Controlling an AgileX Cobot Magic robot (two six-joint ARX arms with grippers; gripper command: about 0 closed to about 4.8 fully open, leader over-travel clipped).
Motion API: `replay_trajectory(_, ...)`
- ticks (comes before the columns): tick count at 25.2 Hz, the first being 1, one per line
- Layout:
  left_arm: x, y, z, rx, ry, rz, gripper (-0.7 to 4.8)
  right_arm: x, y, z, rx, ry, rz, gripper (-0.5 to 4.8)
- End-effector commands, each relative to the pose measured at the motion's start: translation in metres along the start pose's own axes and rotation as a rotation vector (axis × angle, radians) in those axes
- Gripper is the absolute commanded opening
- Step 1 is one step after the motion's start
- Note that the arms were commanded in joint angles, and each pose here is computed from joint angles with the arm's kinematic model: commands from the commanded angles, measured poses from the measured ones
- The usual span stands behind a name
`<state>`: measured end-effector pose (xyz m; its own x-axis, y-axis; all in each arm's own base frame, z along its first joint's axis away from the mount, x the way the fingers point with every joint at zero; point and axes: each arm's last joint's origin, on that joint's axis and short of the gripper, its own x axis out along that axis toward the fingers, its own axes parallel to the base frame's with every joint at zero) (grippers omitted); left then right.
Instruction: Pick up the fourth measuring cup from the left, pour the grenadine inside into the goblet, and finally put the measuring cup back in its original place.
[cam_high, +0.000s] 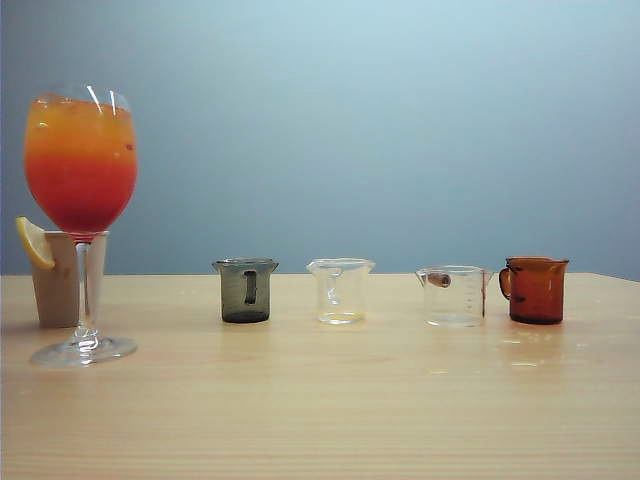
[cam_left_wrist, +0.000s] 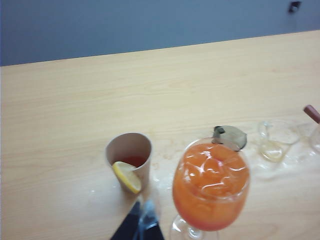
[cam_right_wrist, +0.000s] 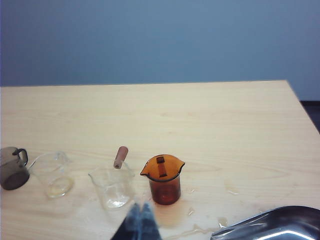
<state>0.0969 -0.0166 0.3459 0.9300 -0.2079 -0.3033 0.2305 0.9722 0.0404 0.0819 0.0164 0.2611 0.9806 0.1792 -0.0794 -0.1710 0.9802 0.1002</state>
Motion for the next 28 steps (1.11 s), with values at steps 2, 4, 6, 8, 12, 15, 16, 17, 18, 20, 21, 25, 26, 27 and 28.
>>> replay_trajectory(2, -0.003, 0.003, -0.023, -0.008, -0.038, 0.057, -0.04, 0.004, -0.001, -0.010, 0.002, 0.018, -0.012, -0.08)
replay_trajectory(4, -0.004, 0.003, -0.043, -0.011, -0.051, 0.071, -0.04, 0.009, -0.003, -0.024, 0.001, 0.045, -0.015, -0.08)
replay_trajectory(6, -0.006, 0.001, -0.056, -0.010, -0.060, 0.071, -0.04, 0.010, -0.003, -0.032, 0.013, 0.049, -0.015, -0.08)
replay_trajectory(8, -0.007, 0.000, -0.070, -0.009, -0.073, 0.072, -0.04, 0.009, -0.004, -0.037, 0.041, 0.034, -0.014, -0.08)
replay_trajectory(12, -0.004, -0.002, -0.100, -0.005, -0.112, 0.074, -0.04, 0.007, -0.006, -0.048, 0.047, -0.023, -0.029, -0.08)
replay_trajectory(15, -0.001, -0.003, -0.117, -0.003, -0.139, 0.076, -0.04, 0.007, -0.008, -0.057, 0.048, -0.023, -0.056, -0.08)
replay_trajectory(16, 0.001, -0.003, -0.122, -0.002, -0.145, 0.076, -0.04, 0.007, -0.008, -0.061, 0.047, -0.016, -0.068, -0.08)
replay_trajectory(17, 0.004, -0.003, -0.127, -0.002, -0.145, 0.077, -0.04, 0.007, -0.009, -0.064, 0.047, -0.008, -0.075, -0.08)
replay_trajectory(18, 0.008, -0.003, -0.131, -0.003, -0.131, 0.075, -0.04, 0.007, -0.009, -0.066, 0.046, -0.004, -0.083, -0.08)
replay_trajectory(20, 0.014, -0.003, -0.138, -0.005, -0.110, 0.073, -0.04, 0.008, -0.010, -0.071, 0.045, 0.004, -0.092, -0.07)
replay_trajectory(21, 0.017, -0.003, -0.141, -0.005, -0.105, 0.071, -0.04, 0.009, -0.010, -0.073, 0.045, 0.004, -0.093, -0.08)
replay_trajectory(25, 0.032, -0.003, -0.163, -0.012, -0.037, 0.065, -0.04, 0.013, -0.012, -0.085, 0.004, 0.042, -0.123, -0.07)
replay_trajectory(26, 0.035, -0.003, -0.168, -0.013, -0.020, 0.064, -0.04, 0.014, -0.012, -0.088, -0.017, 0.049, -0.126, -0.07)
replay_trajectory(27, 0.038, -0.003, -0.174, -0.015, 0.000, 0.062, -0.04, 0.015, -0.013, -0.091, -0.029, 0.057, -0.127, -0.07)
replay_trajectory(28, 0.041, -0.003, -0.179, -0.017, 0.016, 0.061, -0.04, 0.016, -0.013, -0.094, -0.031, 0.063, -0.127, -0.06)
